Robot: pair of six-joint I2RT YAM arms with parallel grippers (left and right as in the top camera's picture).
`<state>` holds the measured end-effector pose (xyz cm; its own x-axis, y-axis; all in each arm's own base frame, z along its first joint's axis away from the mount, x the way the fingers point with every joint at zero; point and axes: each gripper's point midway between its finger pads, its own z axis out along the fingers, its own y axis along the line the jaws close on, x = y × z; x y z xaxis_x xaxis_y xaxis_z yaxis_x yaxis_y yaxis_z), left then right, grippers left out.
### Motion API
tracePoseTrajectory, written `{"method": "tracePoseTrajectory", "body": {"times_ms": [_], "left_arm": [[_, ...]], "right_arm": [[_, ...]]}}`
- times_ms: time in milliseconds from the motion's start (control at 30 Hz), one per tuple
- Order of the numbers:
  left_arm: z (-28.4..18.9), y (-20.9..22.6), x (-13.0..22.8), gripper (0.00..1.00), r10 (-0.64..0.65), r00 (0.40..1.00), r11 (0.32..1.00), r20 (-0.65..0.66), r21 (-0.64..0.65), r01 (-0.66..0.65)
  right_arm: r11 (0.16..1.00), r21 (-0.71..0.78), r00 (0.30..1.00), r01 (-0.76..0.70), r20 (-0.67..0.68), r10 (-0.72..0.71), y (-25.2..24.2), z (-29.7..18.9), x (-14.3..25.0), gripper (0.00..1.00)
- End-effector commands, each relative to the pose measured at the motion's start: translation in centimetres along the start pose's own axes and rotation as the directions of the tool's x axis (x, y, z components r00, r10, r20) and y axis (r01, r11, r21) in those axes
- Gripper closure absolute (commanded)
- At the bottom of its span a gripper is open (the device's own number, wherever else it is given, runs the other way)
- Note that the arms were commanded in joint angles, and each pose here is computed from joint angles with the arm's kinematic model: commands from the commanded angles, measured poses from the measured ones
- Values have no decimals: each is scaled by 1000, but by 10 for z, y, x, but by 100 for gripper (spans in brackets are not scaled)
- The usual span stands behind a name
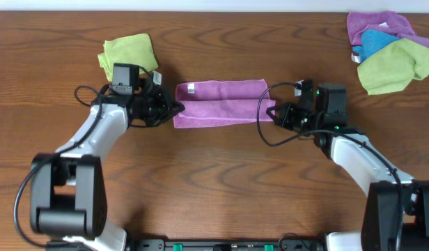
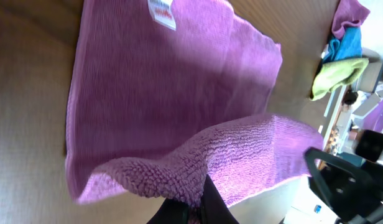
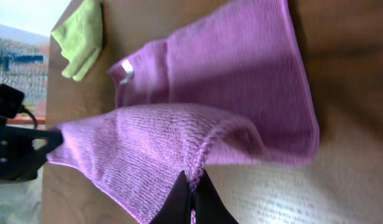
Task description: Fold the cloth
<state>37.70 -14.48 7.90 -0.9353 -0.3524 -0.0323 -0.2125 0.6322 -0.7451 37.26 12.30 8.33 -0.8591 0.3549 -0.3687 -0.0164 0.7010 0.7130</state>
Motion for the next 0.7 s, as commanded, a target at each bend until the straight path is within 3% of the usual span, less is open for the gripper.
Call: {"method": "tracePoseTrajectory", "body": {"times_ms": [0,333,667], "left_arm": [[5,-6,-15,94,43,999,999,-4,14,-42],[21,-9,-51,94,87,996,996,-21,-21,-87],[31,-6,-63,94,99,994,995,-38,-31,-100]], "right_arm": [[1000,7,999,24,34,-25,6,4,-20,98],[999,40,1000,7,17,-8,-9,30,-38,98],[999,45,1000,2,14,-3,-13,44,-53,98]]}}
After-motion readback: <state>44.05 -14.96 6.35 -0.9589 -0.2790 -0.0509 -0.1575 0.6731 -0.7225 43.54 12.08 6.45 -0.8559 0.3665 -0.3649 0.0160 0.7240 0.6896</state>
